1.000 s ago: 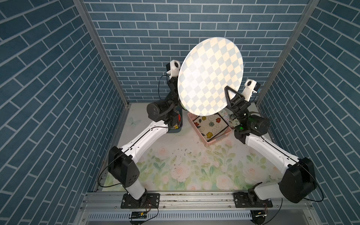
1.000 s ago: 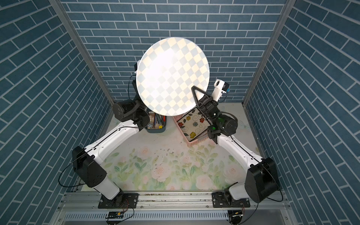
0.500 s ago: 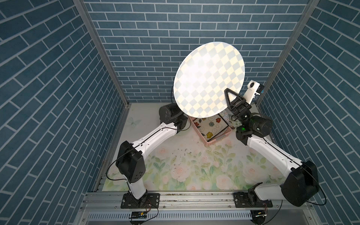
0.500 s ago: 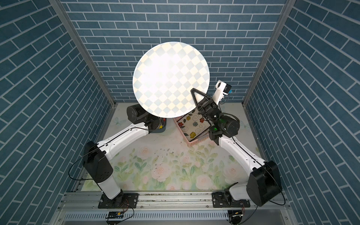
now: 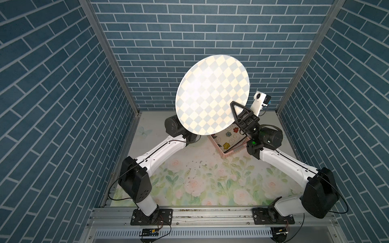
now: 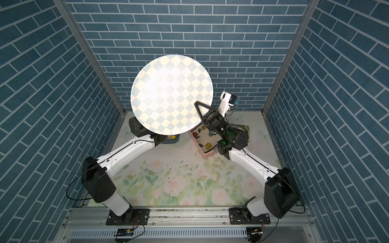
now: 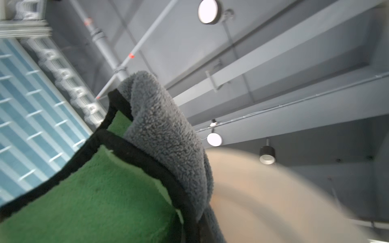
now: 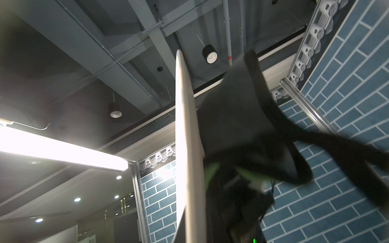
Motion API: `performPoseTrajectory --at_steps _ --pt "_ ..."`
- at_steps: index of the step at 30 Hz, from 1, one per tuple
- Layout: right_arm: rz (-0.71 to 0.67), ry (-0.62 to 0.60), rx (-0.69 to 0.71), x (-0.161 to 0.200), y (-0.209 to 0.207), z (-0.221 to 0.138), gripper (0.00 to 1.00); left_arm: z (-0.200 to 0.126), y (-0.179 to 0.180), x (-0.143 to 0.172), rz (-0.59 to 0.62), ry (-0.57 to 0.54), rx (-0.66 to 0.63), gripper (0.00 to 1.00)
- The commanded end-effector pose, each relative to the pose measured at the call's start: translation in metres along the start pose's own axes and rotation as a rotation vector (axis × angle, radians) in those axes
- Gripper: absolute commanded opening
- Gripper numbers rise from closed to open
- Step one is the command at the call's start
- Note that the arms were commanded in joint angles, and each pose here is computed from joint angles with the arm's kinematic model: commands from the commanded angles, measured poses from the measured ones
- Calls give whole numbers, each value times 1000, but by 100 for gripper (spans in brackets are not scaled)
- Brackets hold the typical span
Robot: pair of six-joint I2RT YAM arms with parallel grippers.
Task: Wipe the wet plate dry
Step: Wipe the plate with towel.
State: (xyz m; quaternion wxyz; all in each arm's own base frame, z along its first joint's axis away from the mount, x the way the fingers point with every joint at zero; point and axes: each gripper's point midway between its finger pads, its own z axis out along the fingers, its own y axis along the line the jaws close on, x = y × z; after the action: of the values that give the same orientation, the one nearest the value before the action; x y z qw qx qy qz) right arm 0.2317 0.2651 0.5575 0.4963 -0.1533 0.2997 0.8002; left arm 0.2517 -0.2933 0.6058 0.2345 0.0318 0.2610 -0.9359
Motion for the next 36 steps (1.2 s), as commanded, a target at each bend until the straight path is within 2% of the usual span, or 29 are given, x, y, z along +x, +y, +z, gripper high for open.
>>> performPoseTrajectory --at_steps 1,5,7,10,13,16,20,25,29,31,32,34,36 --pt "-43 -147 187 -54 -50 -20 0 -18 -23 45 98 113 -7 0" --pt "-97 -272 339 -92 -59 -67 0 -53 -14 30 287 58 -256 0" --pt "-116 -299 479 -94 -69 -91 0 -68 -1 17 486 30 -482 0" --pt "-190 -252 691 -85 -85 -111 0 -87 6 -4 795 -4 -802 0" --pt "-209 -215 715 -68 -83 -107 0 -102 18 -26 935 -28 -965 0" --pt "-207 -179 691 -55 -81 -92 0 -101 38 -36 967 -8 -1020 0" --pt "-204 -140 657 -39 -78 -73 0 -97 70 -42 950 45 -1057 0" --pt "-184 -113 597 -25 -70 -61 0 -111 90 -57 973 22 -1167 0" --pt "-134 -46 534 8 -59 -53 0 -135 67 -111 1090 -152 -1353 0" --pt "-99 -11 494 29 -52 -52 0 -147 51 -145 1100 -242 -1401 0" --pt "-83 2 477 38 -49 -51 0 -147 49 -155 1095 -245 -1397 0" --pt "-68 13 446 46 -43 -48 0 -139 64 -154 1088 -146 -1381 0" --pt "-60 -22 444 39 -40 -48 0 -132 97 -130 1057 3 -1373 0"
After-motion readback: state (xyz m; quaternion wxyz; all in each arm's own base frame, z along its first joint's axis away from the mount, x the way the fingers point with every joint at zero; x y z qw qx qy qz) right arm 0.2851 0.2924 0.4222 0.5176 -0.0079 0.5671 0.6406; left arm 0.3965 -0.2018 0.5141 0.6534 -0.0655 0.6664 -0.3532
